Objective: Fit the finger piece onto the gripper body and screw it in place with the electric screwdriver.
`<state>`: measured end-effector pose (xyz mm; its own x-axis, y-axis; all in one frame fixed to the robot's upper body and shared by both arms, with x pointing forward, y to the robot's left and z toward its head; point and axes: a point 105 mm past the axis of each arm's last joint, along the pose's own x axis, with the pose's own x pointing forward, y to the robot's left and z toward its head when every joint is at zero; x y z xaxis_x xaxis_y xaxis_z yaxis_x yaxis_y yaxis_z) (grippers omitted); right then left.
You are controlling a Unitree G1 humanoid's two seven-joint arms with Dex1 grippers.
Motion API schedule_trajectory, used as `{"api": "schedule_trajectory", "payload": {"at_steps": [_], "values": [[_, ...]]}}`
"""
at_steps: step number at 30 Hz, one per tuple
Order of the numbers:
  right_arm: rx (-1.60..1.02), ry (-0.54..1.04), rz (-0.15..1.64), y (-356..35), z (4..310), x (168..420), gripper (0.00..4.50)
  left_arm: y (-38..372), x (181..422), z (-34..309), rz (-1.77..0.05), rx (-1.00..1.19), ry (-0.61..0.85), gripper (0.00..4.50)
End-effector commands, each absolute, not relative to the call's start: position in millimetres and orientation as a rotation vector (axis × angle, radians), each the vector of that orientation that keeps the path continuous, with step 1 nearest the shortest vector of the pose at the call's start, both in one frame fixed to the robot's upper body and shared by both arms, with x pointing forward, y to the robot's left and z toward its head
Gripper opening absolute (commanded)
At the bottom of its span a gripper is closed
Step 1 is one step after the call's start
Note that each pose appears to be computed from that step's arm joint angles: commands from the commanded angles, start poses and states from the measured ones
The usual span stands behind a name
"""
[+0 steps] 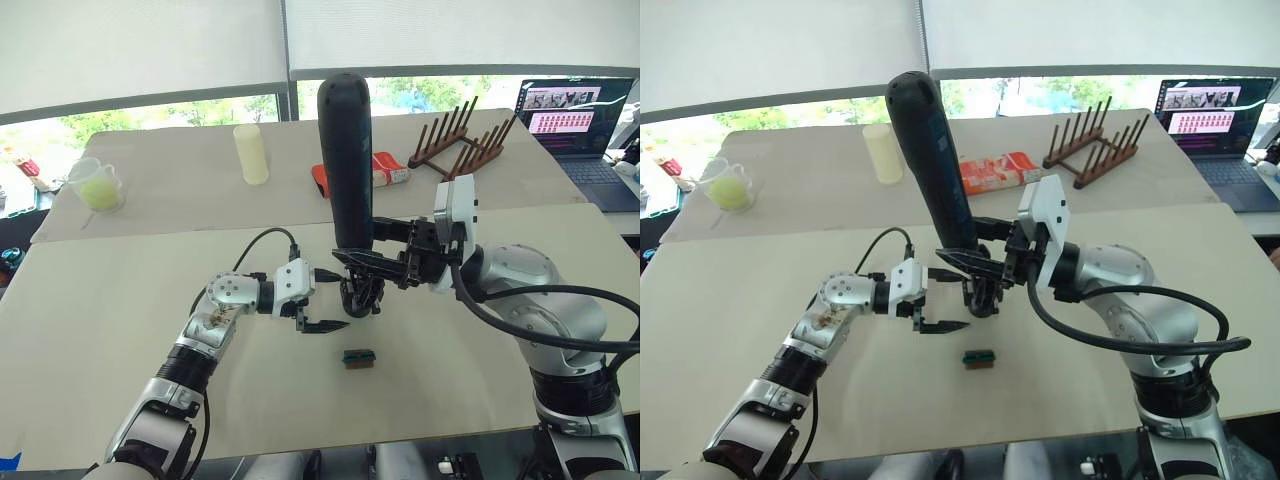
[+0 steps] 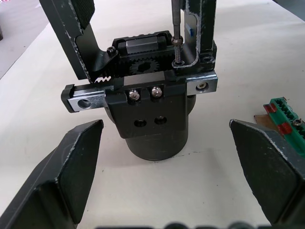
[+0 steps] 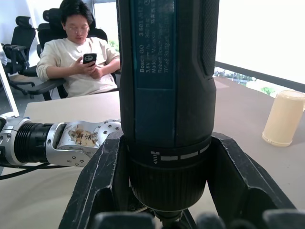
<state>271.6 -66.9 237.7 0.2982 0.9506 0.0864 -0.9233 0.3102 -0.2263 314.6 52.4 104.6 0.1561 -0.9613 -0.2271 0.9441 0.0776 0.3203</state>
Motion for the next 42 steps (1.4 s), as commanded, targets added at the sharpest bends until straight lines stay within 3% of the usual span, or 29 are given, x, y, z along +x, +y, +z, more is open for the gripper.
{"api": "schedule_trajectory", "payload": {"at_steps": [1,42], "values": [[-0.173,-0.315,1.250,-67.7,255.1,264.4,1.90,49.5,315.2,109.9,-1.430,0.450,-0.077,4.50],[-0.167,-0.317,1.260,-64.3,255.1,262.8,1.90,49.8,314.6,108.4,-1.425,0.451,-0.069,4.50]]}}
